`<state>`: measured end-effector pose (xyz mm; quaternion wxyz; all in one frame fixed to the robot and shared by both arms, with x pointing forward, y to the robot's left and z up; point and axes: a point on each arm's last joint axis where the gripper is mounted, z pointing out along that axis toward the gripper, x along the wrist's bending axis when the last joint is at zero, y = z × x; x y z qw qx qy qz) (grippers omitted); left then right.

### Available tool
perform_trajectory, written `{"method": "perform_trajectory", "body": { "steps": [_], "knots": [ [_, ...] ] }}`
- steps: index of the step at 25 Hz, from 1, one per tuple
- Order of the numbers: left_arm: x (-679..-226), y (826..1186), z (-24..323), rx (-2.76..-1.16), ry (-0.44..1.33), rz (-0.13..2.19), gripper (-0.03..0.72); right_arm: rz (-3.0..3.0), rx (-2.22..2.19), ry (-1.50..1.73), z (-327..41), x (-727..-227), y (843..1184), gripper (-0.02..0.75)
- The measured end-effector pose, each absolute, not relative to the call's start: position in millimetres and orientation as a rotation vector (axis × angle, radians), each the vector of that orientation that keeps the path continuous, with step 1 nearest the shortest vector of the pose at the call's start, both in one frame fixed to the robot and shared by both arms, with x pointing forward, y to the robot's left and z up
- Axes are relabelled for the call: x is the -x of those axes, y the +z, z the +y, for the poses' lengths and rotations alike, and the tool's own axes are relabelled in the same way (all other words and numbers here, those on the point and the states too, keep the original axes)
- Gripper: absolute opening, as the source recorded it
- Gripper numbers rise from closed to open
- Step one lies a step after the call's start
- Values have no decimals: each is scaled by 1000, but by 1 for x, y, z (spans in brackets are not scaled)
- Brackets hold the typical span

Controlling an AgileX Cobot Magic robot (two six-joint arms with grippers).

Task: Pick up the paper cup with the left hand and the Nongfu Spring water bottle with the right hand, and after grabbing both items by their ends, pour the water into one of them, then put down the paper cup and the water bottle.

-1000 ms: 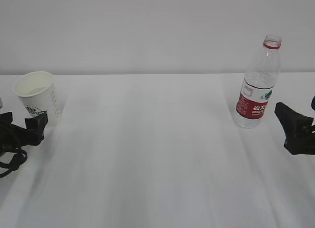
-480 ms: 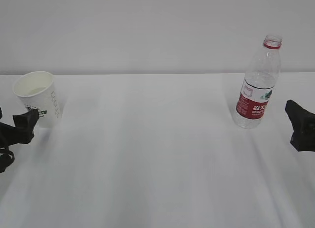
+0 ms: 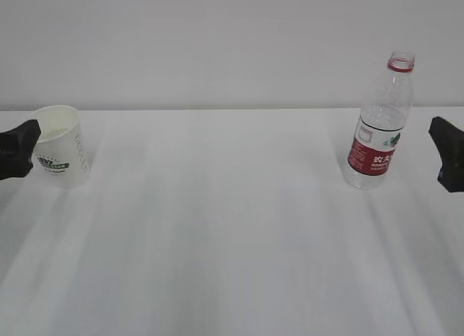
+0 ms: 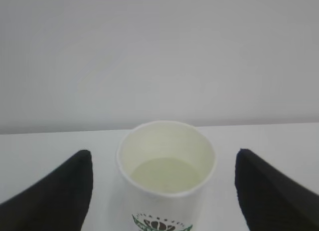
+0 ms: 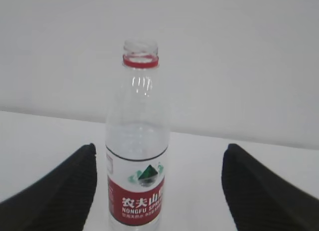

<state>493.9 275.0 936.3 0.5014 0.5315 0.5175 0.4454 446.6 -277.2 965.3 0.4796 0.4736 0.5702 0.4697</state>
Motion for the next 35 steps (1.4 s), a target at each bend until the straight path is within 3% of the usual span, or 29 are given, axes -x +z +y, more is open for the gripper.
{"method": "perform_trajectory", "body": {
  "steps": [16, 35],
  "knots": [
    [-471, 990, 277, -1253, 1110, 1194, 636, 1370, -1116, 1143, -281, -417, 1020, 589],
    [-398, 1056, 284, -1244, 1176, 1095, 615, 1441, -1146, 1129, -284, -375, 1038, 588]
  ]
}}
